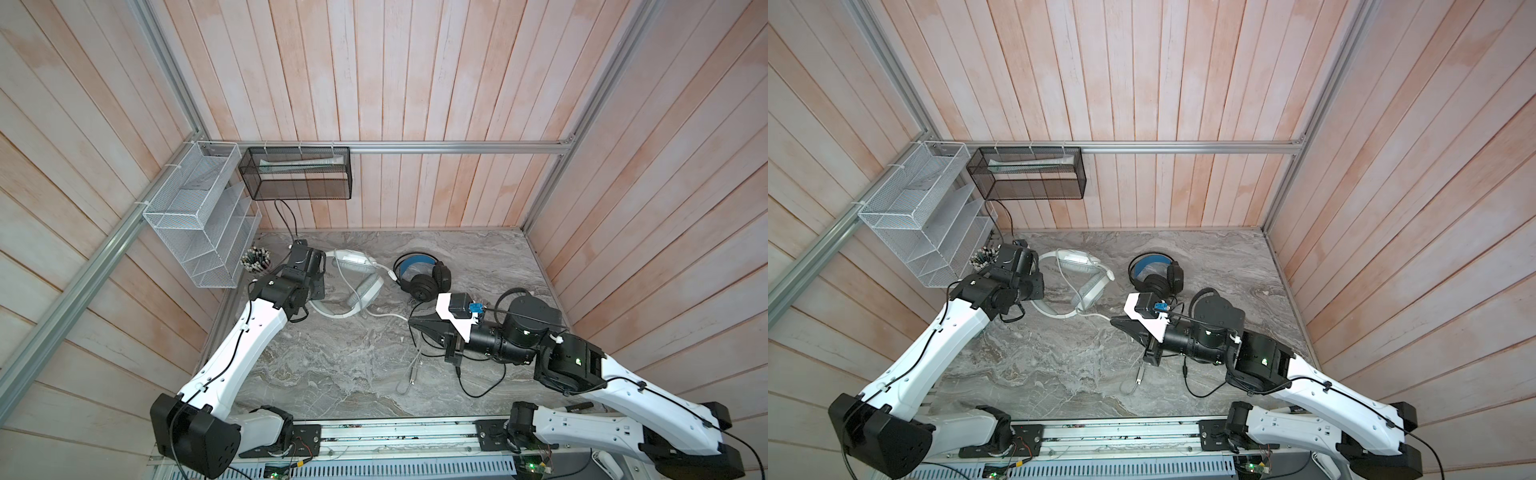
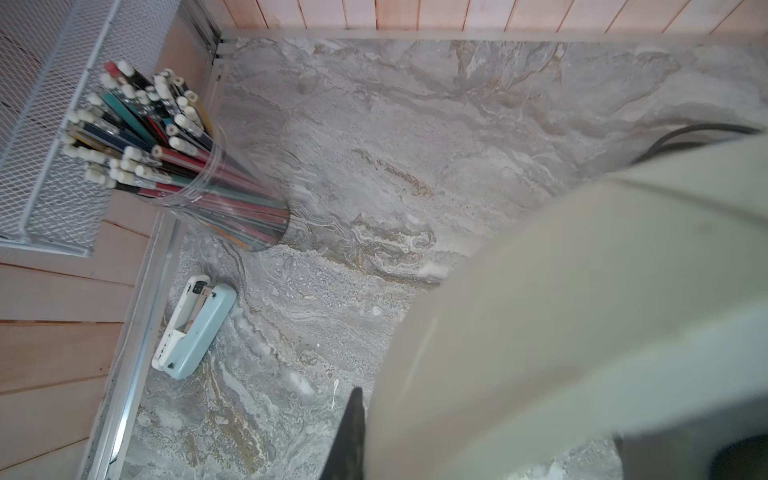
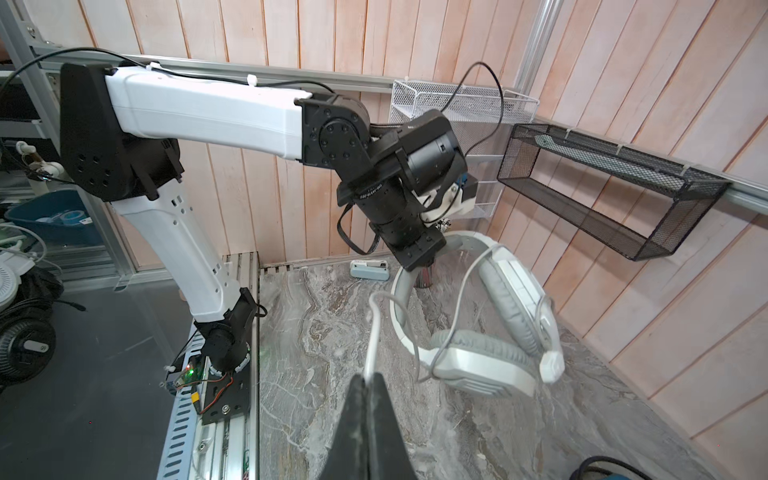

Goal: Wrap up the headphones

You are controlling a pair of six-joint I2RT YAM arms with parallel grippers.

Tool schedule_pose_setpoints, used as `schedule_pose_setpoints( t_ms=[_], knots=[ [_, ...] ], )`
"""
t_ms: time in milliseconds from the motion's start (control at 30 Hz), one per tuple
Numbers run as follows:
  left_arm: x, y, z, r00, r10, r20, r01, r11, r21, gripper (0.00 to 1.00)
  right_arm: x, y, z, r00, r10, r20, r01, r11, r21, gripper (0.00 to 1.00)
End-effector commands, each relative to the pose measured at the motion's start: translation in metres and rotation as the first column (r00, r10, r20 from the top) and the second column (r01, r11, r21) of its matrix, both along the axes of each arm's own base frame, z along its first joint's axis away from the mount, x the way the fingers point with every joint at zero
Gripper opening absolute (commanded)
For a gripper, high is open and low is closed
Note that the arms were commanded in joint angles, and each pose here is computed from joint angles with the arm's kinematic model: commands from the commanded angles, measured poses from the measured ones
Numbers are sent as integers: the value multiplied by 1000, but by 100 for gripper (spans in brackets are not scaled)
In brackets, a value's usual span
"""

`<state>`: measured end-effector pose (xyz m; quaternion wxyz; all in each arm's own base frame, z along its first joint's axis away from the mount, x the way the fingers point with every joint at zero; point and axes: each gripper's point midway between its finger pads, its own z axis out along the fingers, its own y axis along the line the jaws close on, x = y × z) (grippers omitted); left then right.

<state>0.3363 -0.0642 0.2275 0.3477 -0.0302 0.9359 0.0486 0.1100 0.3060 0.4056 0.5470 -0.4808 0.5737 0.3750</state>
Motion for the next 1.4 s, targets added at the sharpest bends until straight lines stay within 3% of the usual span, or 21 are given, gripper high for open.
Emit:
schedule_pose_setpoints(
  t_ms=[0,233,400,500,867,1067,1367],
  knots=[
    [13,-9,7,998,9,64,-5,998,-59,0,-5,14,-15,998,55,1,-54,995,-83,0],
    [8,-31,-9,996,-80,29,81,996,-29,0,7,26,-18,997,29,76,-19,991,-130,0],
    [-12,-55,-25,983,-182,-12,182,978,102,0,47,26,-40,973,-123,194,167,960,-226,0],
    [-25,-56,-35,978,-208,-25,209,961,181,0,55,27,-47,969,-144,198,192,950,-246,0],
    [-36,-46,-28,978,-205,47,191,958,214,0,61,9,-19,963,-183,198,220,957,-189,0],
    [-49,-69,-20,939,-325,115,292,927,235,0,79,5,-15,960,-210,188,243,954,-176,0],
    [-68,-72,-6,903,-373,214,322,916,238,0,95,8,-17,962,-220,164,250,949,-194,0]
  ],
)
